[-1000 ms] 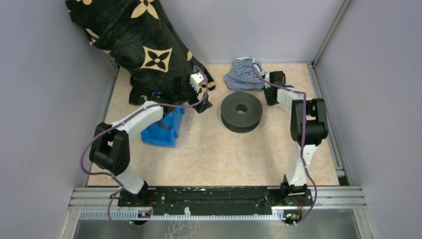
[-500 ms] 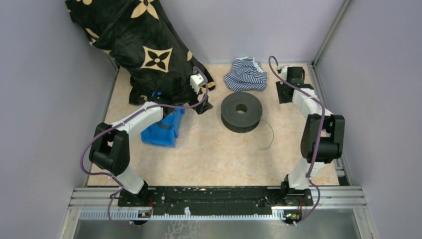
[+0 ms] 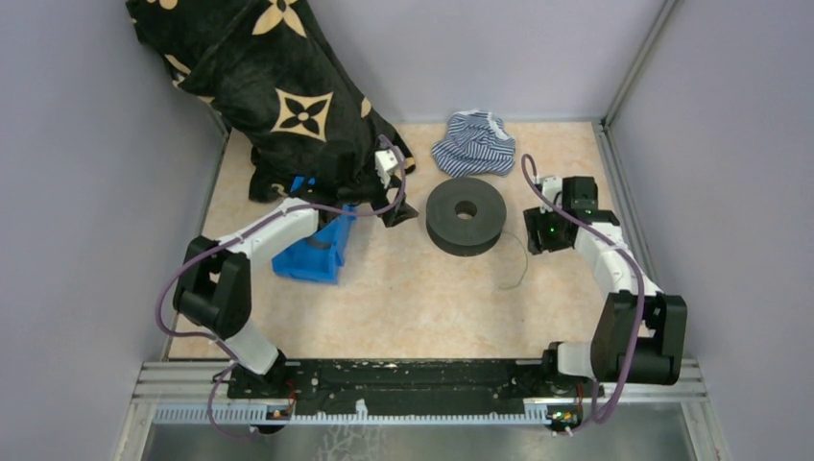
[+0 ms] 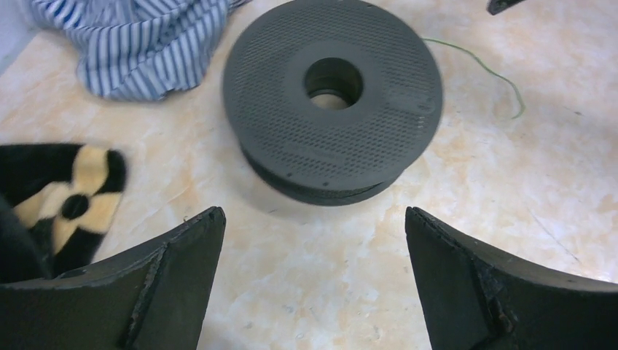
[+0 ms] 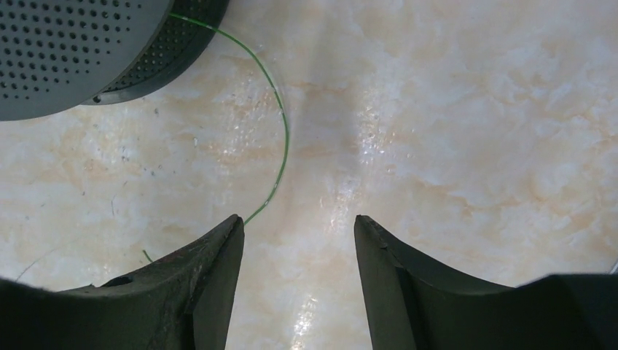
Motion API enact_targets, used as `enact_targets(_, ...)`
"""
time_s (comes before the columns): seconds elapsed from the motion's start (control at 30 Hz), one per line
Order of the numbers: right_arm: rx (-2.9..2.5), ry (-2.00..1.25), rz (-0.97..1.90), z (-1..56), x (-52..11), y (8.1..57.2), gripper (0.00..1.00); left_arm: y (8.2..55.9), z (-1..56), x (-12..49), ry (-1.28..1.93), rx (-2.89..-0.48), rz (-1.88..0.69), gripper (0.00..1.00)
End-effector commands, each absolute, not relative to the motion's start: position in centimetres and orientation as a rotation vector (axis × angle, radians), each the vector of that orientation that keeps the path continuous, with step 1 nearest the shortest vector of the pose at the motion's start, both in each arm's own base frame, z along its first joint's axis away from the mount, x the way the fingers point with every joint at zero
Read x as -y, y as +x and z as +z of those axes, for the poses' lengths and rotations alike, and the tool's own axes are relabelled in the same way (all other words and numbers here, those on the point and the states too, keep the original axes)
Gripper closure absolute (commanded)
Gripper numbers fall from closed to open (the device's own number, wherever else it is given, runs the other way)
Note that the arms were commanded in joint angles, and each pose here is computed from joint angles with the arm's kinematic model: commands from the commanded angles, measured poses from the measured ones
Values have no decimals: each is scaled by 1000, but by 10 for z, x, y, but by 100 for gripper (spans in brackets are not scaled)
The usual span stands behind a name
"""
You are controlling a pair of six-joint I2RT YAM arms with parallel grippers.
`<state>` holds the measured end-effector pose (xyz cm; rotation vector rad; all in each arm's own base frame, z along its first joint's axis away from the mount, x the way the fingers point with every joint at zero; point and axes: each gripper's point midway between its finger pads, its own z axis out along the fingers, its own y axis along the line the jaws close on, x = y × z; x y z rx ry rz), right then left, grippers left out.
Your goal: Wrap the cables
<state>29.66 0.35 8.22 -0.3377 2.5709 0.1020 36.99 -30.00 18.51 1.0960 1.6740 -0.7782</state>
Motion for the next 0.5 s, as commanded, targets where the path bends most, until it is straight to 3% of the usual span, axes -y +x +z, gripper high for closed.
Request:
enact_targets(0.0, -2420, -372, 109, 115, -10, 310, 42, 335, 180, 341, 1322, -1565, -852, 3)
enact_targets(0.17, -2371, -241, 83, 138, 0, 317, 42, 292, 161, 390, 1547, -1493, -887, 6)
enact_targets(0.47, -2355, 99, 309, 138, 39, 326, 42, 247, 126, 464, 1837, -1403, -891, 18)
